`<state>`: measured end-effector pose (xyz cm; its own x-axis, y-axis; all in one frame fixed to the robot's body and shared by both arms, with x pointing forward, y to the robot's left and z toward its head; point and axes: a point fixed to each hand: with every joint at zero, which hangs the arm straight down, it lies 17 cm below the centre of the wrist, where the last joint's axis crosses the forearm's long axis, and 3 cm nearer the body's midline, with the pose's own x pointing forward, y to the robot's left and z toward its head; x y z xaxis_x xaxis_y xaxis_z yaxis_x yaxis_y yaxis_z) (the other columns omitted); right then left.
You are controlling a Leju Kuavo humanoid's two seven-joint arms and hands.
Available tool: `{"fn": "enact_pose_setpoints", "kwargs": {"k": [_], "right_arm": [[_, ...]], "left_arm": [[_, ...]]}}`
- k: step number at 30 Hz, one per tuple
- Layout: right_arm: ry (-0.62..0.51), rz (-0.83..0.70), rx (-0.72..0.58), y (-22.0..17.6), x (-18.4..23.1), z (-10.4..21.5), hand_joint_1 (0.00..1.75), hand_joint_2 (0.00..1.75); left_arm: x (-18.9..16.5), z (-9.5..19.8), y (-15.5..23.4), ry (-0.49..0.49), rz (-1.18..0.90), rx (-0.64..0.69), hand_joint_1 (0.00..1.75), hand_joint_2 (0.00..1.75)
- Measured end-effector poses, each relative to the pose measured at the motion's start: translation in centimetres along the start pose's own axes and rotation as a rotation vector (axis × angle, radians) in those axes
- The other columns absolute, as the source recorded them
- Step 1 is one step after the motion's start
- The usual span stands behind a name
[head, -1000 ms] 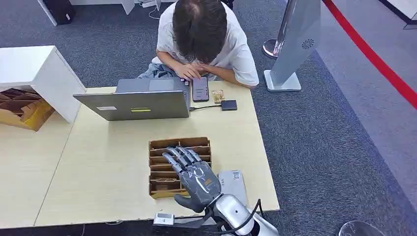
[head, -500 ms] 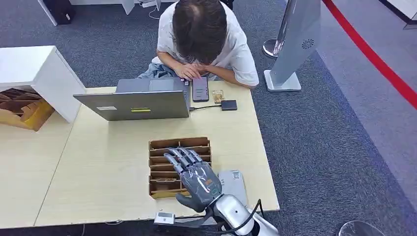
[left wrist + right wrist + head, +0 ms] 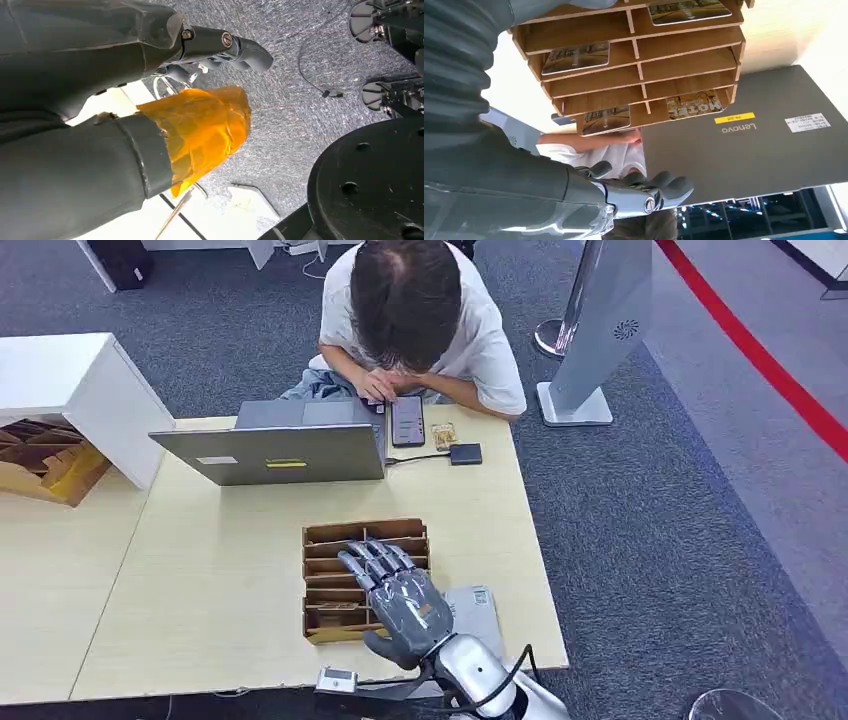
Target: Pass the card to the sensor for recognition and then transmit it.
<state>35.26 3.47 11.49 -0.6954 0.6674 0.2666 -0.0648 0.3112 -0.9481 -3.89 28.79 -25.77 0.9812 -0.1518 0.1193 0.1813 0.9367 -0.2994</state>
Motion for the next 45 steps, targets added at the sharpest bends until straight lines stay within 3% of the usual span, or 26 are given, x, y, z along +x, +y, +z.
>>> {"fn": "enact_pose_setpoints", "kwargs": {"k": [28, 33, 38, 41, 45], "right_arm": [[0.017, 0.041, 0.019, 0.1, -0.9, -0.2, 0.23, 1.75], [0.017, 0.041, 0.019, 0.1, -1.0, -0.2, 0.37, 1.75], [0.020, 0.043, 0.023, 0.2, -1.1, -0.2, 0.38, 1.75], [0.022, 0.044, 0.024, 0.3, -1.2, -0.2, 0.51, 1.75], [0.028, 0.044, 0.027, 0.3, -1.3, -0.1, 0.40, 1.75]], "left_arm": [[-0.1, 0.2, 0.3, 0.004, -0.005, -0.002, 0.00, 0.00], [-0.1, 0.2, 0.3, 0.002, -0.002, -0.001, 0.00, 0.00], [-0.1, 0.2, 0.3, 0.004, -0.005, -0.002, 0.00, 0.00], [-0.2, 0.2, 0.3, 0.005, -0.008, -0.003, 0.00, 0.00], [-0.1, 0.2, 0.2, 0.005, -0.006, -0.004, 0.00, 0.00]]}}
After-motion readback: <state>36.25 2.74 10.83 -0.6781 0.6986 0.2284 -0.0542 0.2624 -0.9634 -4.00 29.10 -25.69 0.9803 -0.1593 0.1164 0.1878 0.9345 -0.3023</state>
